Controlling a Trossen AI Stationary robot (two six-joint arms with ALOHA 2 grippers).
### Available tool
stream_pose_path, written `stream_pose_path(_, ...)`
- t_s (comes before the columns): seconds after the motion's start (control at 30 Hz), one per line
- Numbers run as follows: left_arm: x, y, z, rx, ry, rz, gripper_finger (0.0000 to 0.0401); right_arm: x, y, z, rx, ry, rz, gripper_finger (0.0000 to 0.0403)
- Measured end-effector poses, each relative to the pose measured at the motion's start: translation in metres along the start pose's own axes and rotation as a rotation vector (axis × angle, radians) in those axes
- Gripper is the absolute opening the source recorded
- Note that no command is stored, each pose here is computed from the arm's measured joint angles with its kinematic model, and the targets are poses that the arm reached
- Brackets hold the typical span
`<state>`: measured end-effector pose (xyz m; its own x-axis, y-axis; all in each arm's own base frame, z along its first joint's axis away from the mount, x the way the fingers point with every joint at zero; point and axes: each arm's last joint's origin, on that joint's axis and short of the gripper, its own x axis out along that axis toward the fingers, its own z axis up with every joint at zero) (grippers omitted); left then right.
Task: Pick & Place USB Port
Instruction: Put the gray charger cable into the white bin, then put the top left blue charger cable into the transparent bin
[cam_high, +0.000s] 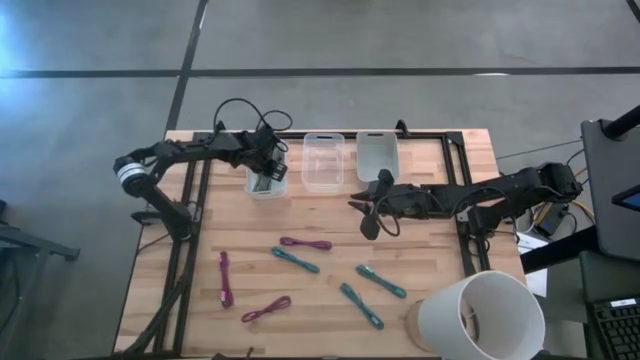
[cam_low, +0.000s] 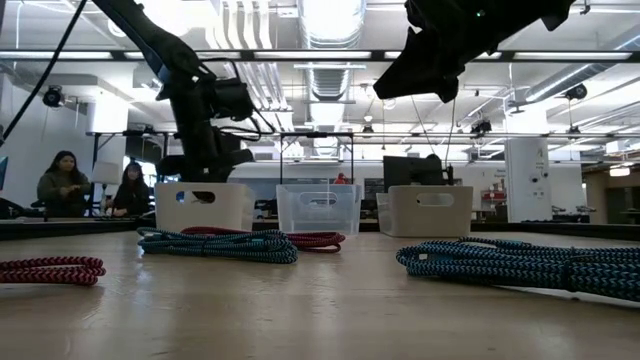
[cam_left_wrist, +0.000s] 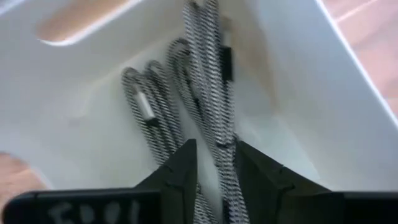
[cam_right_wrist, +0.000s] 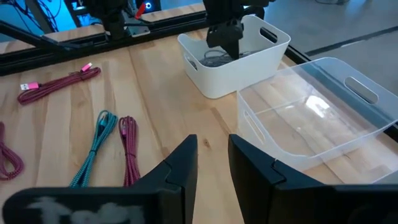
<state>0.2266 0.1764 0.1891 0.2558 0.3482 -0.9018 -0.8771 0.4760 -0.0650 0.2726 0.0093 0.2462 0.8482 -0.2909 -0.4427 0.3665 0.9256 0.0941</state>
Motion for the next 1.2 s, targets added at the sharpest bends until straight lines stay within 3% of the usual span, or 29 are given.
stream_pose_path(0.23,-0.006,0.001,0.001,0.061,-0.032,0.022,0.0127,0.000,0.000,0.000,-0.002,0.001,0.000,0.0091)
stream_pose_path(0.47,-0.050,-0.002,0.015,0.146,-0.157,-0.047,0.0126,0.000,0.000,0.000,-0.003,0.001,0.001,0.0091)
stream_pose_path(0.63,-0.094,-0.009,0.017,0.259,-0.298,-0.221,0.0126,0.000,0.000,-0.001,-0.003,0.002,0.000,0.0083)
stream_pose_path(0.83,-0.130,-0.027,-0.001,0.403,-0.389,-0.471,0.0126,0.000,0.000,-0.001,-0.003,0.002,0.000,0.0084)
stream_pose_path(1.2,-0.150,-0.082,-0.048,0.704,-0.357,-0.668,0.0126,0.000,0.000,0.000,-0.003,0.001,0.000,0.0086)
